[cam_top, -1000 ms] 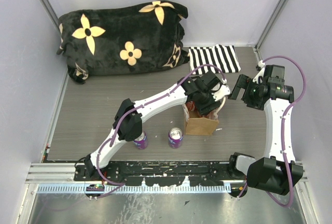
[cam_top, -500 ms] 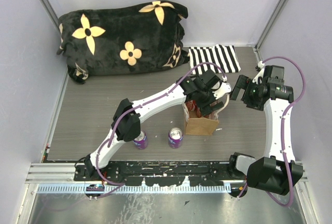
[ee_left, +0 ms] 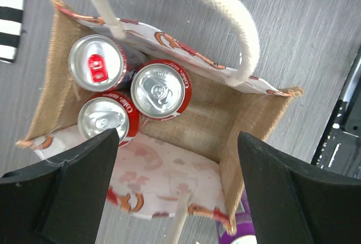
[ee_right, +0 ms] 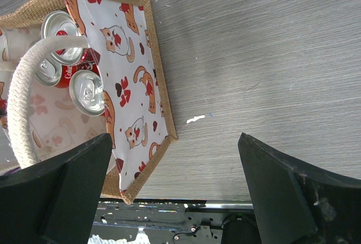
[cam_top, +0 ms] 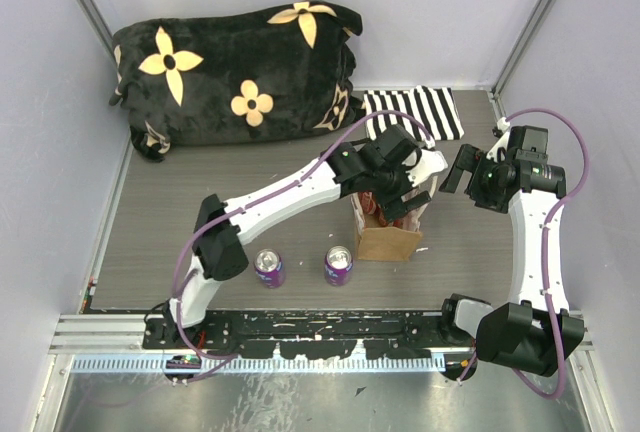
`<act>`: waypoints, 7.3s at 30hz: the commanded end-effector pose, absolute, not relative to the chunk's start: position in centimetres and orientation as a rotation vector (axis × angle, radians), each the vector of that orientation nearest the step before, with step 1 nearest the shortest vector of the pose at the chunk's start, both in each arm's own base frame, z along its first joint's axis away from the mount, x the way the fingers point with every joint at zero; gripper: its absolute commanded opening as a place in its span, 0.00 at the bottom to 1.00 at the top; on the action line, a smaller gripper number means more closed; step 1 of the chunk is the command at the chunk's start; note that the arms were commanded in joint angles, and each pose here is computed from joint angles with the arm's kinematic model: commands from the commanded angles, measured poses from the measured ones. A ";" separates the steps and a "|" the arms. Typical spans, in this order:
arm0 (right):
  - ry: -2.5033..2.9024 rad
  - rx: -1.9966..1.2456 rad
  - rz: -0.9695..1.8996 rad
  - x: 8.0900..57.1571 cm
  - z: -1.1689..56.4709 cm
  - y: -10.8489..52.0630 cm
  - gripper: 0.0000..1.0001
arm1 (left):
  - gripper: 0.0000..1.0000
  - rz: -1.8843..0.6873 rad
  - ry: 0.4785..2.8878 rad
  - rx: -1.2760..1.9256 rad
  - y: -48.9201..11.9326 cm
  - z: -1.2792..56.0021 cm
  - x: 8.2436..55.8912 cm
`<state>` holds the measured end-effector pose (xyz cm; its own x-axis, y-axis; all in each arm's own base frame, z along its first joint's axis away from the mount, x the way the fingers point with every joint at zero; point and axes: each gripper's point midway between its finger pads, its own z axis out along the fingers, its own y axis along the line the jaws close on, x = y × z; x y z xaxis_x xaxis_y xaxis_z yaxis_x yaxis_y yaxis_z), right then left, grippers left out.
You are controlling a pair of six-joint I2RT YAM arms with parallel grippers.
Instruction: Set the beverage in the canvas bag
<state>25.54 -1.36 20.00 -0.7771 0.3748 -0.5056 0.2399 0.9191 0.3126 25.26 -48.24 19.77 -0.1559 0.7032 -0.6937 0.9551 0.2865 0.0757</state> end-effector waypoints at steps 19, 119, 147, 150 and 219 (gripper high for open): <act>2.440 0.413 0.322 26.0 20.9 -1.2 1.00 | 0.93 -0.797 2.022 1.401 -27.1 23.6 14.9; 2.464 0.420 0.371 25.0 19.6 -0.4 1.00 | 0.02 -0.818 1.742 1.100 -42.3 33.3 34.6; 2.480 0.423 0.359 24.8 19.0 -0.6 1.00 | 0.01 -0.763 1.871 1.378 -44.4 21.1 26.1; 2.483 0.421 0.355 24.8 18.9 -0.6 1.00 | 0.01 -0.750 1.899 1.382 -44.7 19.7 26.3; 2.489 0.427 0.374 24.9 18.3 -0.4 1.00 | 0.97 -0.669 1.982 1.391 -43.5 18.0 25.2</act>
<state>24.27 -0.33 17.08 -0.8074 0.3852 -0.4468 0.2407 0.9066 0.3467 25.00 -43.41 14.55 -0.2766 0.6681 -0.6907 0.9479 0.3077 -0.0820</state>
